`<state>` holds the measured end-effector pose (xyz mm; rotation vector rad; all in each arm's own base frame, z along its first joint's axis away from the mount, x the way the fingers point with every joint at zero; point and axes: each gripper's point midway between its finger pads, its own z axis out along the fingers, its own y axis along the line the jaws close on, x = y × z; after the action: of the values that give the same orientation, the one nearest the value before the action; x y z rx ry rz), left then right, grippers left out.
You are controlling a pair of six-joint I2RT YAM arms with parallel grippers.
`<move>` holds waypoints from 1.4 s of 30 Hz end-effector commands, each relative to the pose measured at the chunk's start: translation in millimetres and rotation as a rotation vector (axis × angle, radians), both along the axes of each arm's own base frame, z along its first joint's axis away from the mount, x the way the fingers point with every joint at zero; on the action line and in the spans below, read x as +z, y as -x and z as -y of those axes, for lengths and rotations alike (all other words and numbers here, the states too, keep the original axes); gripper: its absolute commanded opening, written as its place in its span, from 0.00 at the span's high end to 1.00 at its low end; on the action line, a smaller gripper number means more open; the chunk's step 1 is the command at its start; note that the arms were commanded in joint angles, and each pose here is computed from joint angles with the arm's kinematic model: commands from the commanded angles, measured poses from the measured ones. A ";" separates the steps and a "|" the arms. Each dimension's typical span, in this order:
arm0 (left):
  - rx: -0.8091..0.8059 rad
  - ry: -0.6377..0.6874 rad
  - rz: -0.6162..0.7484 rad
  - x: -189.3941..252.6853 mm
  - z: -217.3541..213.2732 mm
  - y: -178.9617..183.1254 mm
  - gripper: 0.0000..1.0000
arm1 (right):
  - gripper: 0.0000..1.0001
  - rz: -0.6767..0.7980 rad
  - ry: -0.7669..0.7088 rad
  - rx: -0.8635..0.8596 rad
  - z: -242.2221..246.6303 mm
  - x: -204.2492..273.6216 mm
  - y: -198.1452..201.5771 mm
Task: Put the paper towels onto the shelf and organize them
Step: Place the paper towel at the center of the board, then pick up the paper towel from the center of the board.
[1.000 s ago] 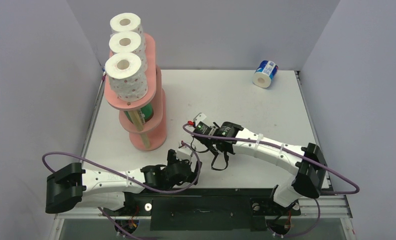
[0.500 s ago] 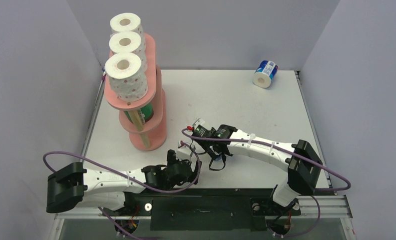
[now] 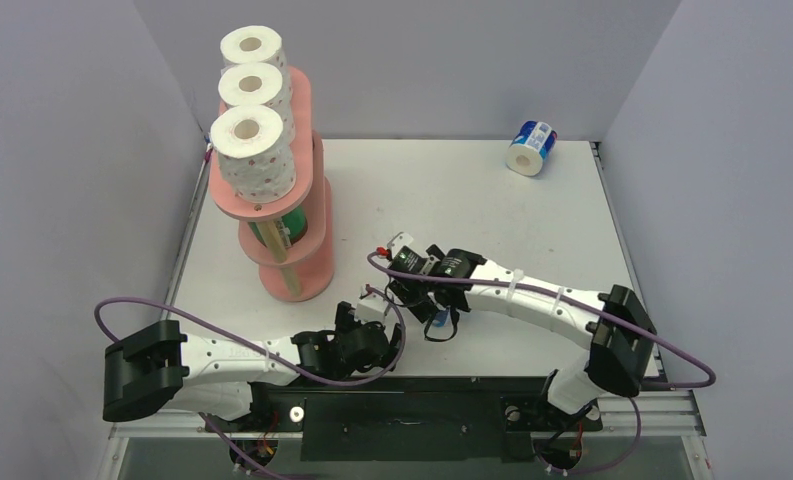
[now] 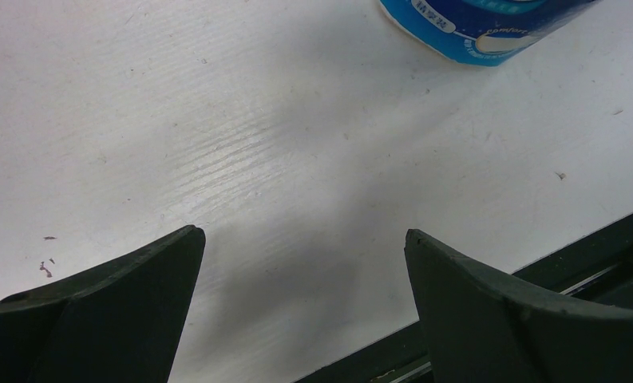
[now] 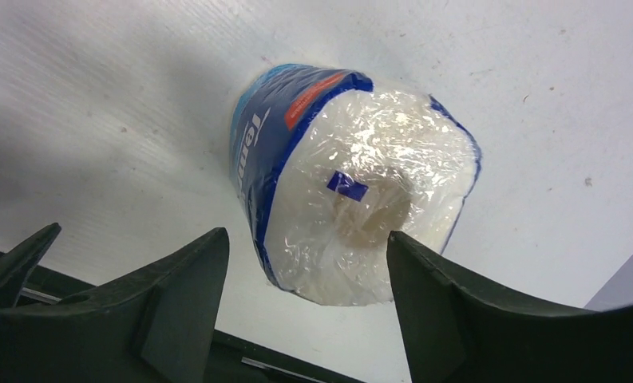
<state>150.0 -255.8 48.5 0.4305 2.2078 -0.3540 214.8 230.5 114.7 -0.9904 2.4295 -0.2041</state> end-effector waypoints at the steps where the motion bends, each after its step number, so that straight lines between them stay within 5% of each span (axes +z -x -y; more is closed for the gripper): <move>1: 0.016 0.053 0.016 16.5 11.9 -3.9 0.04 | 0.31 0.063 -0.132 -0.011 -1.1 42.8 -0.2; 6: 0.019 0.053 0.014 15.5 11.9 -4.0 0.04 | 0.30 0.144 -0.244 -0.088 10.8 75.3 -9.4; 9: 0.017 0.049 0.009 12.8 13.6 -3.5 0.04 | 0.31 0.259 -0.411 -0.282 35.8 93.2 -41.5; 13: 0.028 0.038 0.003 11.7 12.0 -2.7 0.04 | 0.32 0.232 -0.652 -0.551 73.0 70.7 -65.8; 18: 0.068 0.028 0.012 6.4 -0.2 -3.8 0.03 | 0.36 0.175 -0.898 -0.569 72.1 71.7 -66.7; 42: 0.108 -0.016 -0.071 -24.7 -24.8 19.3 0.02 | 0.33 0.087 -0.720 -0.495 48.8 15.7 -53.3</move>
<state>133.6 -230.9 21.0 0.3445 2.2905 -0.2853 253.0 182.0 116.6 -0.0620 2.3906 0.5082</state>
